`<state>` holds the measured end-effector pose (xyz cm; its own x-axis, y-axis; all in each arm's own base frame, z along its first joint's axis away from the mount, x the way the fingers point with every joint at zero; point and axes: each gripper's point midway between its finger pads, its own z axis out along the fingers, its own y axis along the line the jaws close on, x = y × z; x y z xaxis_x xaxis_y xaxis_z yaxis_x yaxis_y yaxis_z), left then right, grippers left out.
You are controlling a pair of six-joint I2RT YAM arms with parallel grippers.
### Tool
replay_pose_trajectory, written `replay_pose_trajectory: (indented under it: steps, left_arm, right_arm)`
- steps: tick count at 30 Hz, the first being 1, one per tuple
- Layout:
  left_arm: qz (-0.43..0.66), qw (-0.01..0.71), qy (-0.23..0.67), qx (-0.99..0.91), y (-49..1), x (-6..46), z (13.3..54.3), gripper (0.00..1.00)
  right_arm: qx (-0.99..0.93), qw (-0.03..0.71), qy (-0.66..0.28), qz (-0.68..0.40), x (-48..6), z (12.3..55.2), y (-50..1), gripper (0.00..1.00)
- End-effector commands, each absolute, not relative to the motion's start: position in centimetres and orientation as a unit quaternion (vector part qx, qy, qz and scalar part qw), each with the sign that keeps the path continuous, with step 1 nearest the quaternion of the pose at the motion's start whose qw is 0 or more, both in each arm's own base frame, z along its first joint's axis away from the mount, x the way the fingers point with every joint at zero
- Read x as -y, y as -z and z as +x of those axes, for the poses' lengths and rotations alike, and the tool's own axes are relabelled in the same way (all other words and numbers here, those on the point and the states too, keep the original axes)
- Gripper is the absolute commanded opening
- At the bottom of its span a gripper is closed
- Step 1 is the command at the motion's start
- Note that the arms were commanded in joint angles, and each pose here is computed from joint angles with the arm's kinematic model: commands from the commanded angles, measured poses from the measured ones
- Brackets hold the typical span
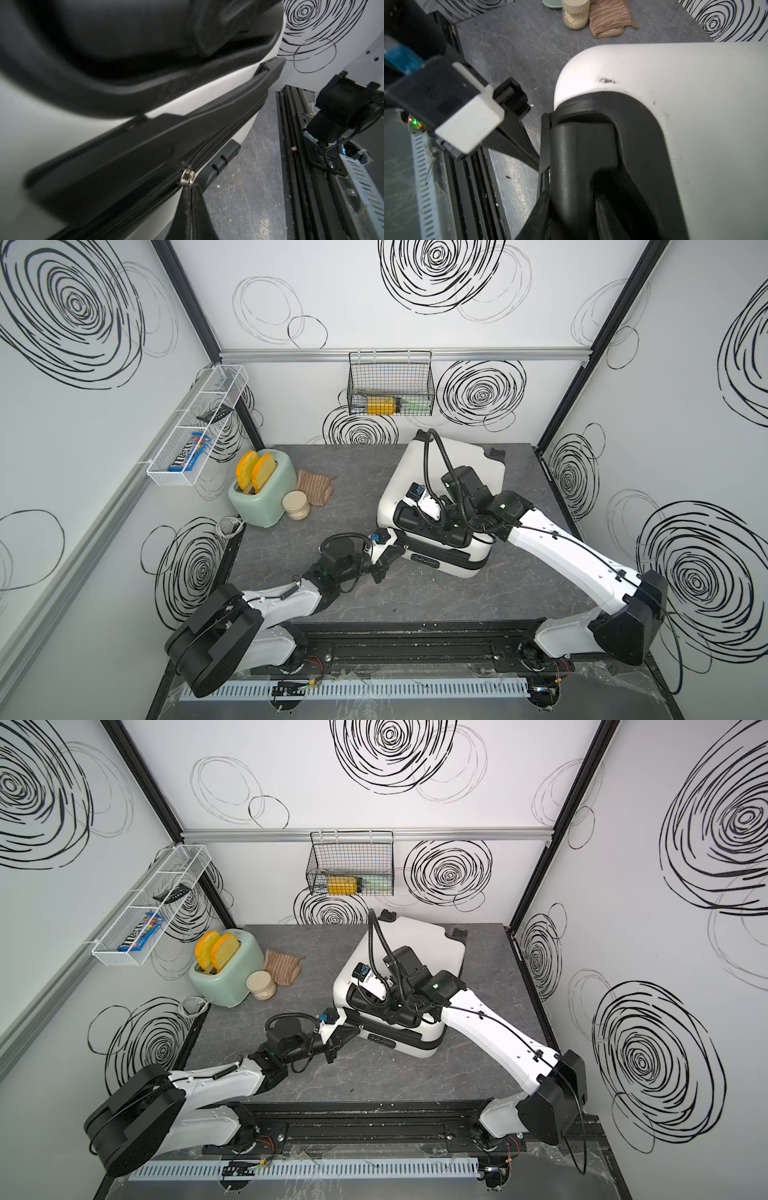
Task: Open the suitcase zippers
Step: Unzip the zipper on the suitcase.
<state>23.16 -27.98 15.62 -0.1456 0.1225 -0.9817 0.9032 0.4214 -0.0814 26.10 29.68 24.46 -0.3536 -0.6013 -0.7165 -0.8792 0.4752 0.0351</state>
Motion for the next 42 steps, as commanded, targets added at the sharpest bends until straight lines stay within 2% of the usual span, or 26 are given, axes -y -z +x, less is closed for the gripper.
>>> replay_pose_trajectory:
  steps: [1,5,16,26,29,34,37,42]
  left_arm:
    - [0.427,0.558,0.448,-0.552,-20.5,30.6,19.3,0.0]
    - [0.423,0.564,0.457,-0.543,-20.6,31.2,18.8,0.0]
    - [0.408,0.553,0.502,-0.525,-20.4,32.6,15.7,0.0]
    - [0.348,0.548,0.567,-0.507,-21.3,33.3,13.1,0.01]
    - [0.318,0.561,0.568,-0.51,-21.4,31.9,13.7,0.11]
    - [0.275,0.584,0.538,-0.542,-21.0,29.8,15.9,0.21]
    - [0.252,0.596,0.509,-0.567,-20.5,29.0,17.3,0.28]
    - [0.255,0.605,0.454,-0.603,-19.6,28.2,18.5,0.47]
  right_arm:
    - [-0.788,0.481,-0.284,-0.259,-31.5,32.4,-34.1,0.0]
    - [-0.804,0.464,-0.321,-0.188,-33.1,32.2,-33.0,0.0]
    - [-0.819,0.455,-0.319,-0.143,-36.0,35.0,-29.6,0.0]
    - [-0.82,0.452,-0.335,-0.105,-37.6,35.5,-28.7,0.0]
    - [-0.808,0.455,-0.344,-0.143,-37.9,34.8,-29.3,0.0]
    - [-0.791,0.444,-0.359,-0.217,-37.3,33.5,-29.6,0.0]
    - [-0.762,0.452,-0.35,-0.305,-37.2,32.1,-30.0,0.0]
    - [-0.682,0.471,-0.305,-0.47,-36.7,29.2,-29.8,0.0]
